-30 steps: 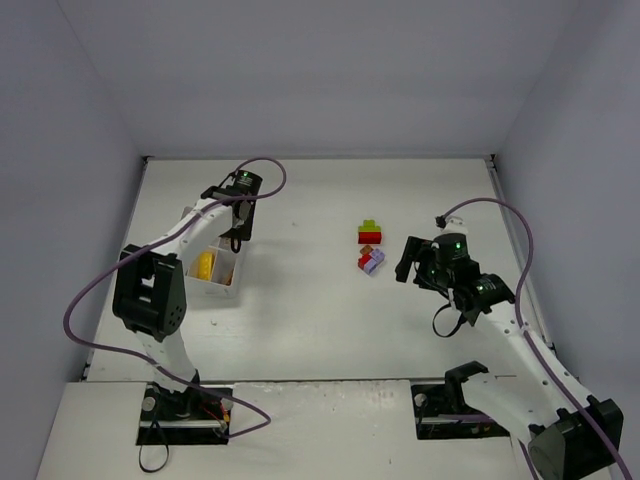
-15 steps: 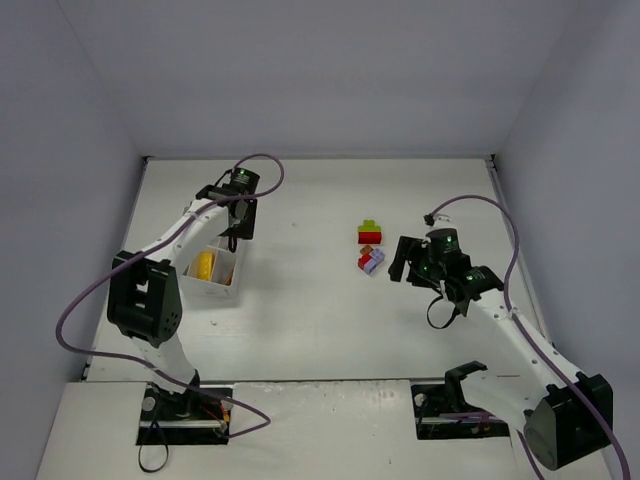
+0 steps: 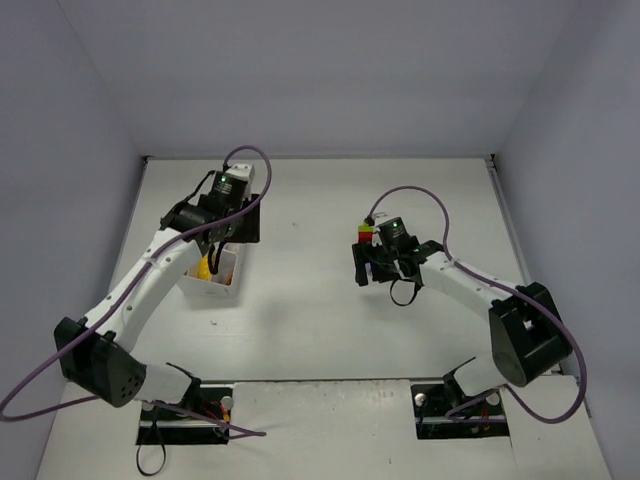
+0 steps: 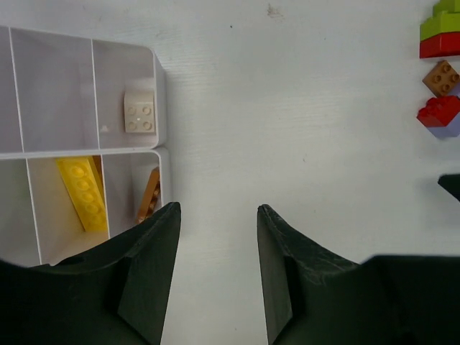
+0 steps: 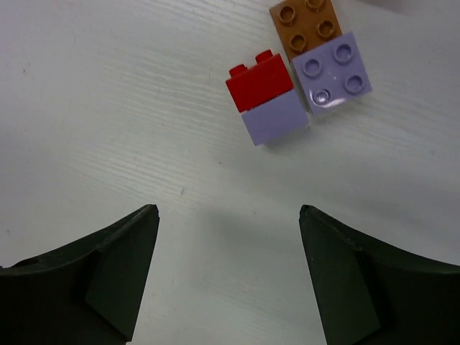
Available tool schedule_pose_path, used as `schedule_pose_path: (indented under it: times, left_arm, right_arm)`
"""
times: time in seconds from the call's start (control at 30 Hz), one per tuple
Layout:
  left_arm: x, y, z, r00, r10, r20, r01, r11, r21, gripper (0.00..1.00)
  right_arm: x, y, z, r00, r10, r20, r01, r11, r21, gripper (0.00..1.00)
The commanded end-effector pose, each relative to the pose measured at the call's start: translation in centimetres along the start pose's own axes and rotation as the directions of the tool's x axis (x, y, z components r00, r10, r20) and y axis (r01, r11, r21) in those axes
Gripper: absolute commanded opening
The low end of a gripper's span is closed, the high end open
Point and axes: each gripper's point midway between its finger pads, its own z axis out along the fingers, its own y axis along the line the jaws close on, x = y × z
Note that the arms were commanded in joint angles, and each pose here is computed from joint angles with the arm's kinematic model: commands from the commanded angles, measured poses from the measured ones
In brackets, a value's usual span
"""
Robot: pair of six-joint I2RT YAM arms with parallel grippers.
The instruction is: Sort the legos into containers by color
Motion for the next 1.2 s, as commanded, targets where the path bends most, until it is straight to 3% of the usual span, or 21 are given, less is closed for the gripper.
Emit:
schedule_pose_path:
  times: [0.0, 0.3, 0.7, 1.0, 1.17]
  left_arm:
    - [0.8, -0.6, -1.9, 0.999, -0.052, 0.0, 0.052, 0.997, 0.057, 0.41]
    - [1.8, 0.0, -4.2, 0.998, -0.057, 0.018, 0.055, 0.996, 0.065, 0.41]
    - [3.0, 0.4, -4.4, 0.998, -0.067, 0.002, 0.067, 0.996, 0.058, 0.41]
    - [3.0, 0.6, -4.8, 0.997, -0.074, 0.009, 0.074, 0.996, 0.056, 0.41]
    - [3.2, 0.5, -4.7, 0.997, -0.075, 0.004, 0.075, 0.995, 0.059, 0.41]
  right_arm:
    - [-4.1, -0.2, 0.8, 0.993, -0.076, 0.087, 0.073, 0.997, 0.04, 0.76]
    - [-3.0, -1.0, 4.3, 0.996, -0.094, -0.002, 0.094, 0.993, 0.068, 0.77]
    - [-3.7, -0.4, 7.0, 0.987, -0.161, -0.002, 0.161, 0.987, 0.023, 0.74]
    - [-3.2, -0.1, 6.8, 0.988, -0.151, -0.012, 0.151, 0.988, 0.008, 0.65]
    - [-3.0, -0.4, 5.6, 0.99, -0.144, -0.003, 0.144, 0.989, 0.026, 0.66]
